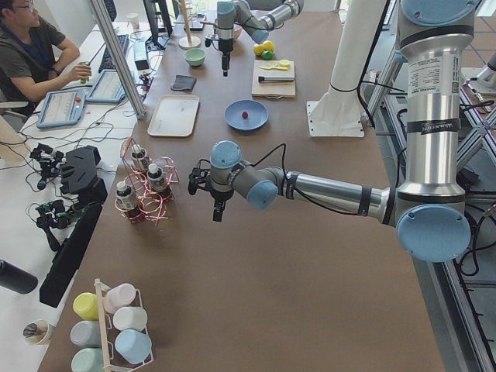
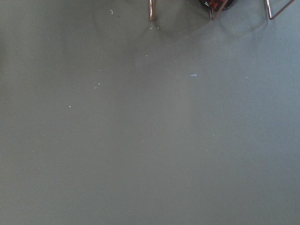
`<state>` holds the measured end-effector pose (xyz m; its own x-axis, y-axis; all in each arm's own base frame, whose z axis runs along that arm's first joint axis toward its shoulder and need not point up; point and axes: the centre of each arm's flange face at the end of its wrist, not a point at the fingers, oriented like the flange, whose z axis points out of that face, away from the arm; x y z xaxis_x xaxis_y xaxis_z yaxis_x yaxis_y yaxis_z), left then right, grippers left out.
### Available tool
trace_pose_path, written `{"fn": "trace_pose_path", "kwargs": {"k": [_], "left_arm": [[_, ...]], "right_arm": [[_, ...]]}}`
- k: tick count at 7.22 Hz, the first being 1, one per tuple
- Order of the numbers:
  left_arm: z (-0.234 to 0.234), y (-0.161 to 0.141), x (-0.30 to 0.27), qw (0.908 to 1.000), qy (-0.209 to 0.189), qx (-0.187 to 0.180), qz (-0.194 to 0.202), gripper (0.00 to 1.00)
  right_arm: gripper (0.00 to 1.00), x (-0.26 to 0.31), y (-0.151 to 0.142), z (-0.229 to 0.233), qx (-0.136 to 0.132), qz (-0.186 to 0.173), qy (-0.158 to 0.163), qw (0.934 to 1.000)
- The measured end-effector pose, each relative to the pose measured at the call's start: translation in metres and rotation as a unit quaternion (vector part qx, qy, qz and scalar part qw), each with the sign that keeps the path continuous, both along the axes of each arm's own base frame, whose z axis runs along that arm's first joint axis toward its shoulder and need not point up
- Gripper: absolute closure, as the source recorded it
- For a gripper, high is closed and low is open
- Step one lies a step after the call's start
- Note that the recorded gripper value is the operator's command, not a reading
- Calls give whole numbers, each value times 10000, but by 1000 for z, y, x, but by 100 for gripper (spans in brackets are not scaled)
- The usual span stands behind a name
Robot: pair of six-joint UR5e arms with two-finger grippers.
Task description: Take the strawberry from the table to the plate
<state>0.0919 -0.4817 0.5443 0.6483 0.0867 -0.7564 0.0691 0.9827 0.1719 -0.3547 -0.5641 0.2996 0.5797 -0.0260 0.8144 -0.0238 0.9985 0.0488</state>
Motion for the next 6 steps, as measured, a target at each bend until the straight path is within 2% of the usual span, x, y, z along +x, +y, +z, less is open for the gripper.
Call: {"fn": "trace_pose_path", "kwargs": {"k": [1,3,4,6], "left_arm": [[4,-4,-33,10000,-74,-8,64,3],[-5,-16,-105,9990,-279,-265,206,3],[-15,-20,-130,9983,-336,-408,261,3],[-24,-19,-159,9976,-361,-514,295,3]], "right_arm": [[1,71,-14,52,223,-153,94,9996],[1,222,-12,180,708,-515,518,9948],[1,286,-7,230,798,-740,745,9913],[1,390,7,306,701,-988,970,9879]]}}
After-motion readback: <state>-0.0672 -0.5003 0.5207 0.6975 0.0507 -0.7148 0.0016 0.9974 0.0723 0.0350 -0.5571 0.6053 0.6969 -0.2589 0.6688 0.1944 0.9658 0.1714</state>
